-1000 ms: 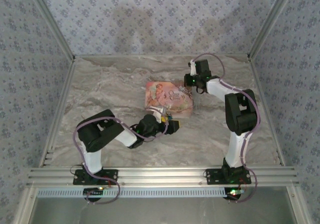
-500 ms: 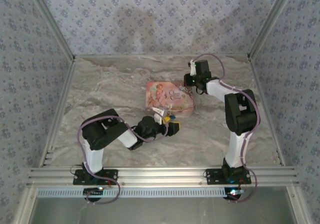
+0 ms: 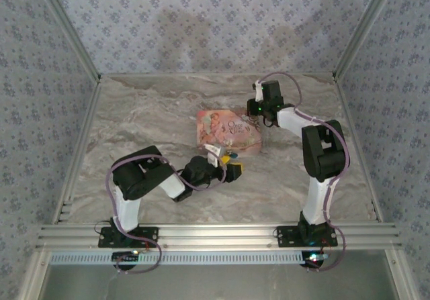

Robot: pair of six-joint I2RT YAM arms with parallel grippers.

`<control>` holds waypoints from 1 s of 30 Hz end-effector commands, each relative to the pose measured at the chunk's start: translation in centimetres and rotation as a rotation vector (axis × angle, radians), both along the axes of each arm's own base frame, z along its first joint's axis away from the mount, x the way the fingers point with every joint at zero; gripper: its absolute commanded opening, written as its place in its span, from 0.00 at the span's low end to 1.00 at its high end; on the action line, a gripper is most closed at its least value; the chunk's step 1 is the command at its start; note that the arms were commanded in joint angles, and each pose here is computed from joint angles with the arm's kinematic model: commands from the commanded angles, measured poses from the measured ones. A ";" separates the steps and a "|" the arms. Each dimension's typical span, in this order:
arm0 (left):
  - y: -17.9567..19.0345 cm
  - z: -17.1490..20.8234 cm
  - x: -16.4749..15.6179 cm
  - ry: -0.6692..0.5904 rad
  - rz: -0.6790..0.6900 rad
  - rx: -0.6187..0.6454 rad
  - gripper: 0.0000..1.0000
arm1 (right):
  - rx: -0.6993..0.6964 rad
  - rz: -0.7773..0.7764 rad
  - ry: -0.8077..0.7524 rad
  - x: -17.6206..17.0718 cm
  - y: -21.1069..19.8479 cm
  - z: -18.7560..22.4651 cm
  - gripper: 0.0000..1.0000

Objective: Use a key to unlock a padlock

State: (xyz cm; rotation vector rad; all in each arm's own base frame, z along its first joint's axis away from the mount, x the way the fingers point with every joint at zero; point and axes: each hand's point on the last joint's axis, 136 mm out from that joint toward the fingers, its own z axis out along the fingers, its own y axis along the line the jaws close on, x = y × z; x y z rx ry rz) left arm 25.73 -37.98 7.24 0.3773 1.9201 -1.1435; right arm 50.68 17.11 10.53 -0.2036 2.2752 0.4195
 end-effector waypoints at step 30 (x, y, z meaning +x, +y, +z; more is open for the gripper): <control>1.1 2.9 2.7 0.051 -0.006 -0.174 0.76 | -0.007 0.049 0.050 -2.2 0.9 -0.5 0.00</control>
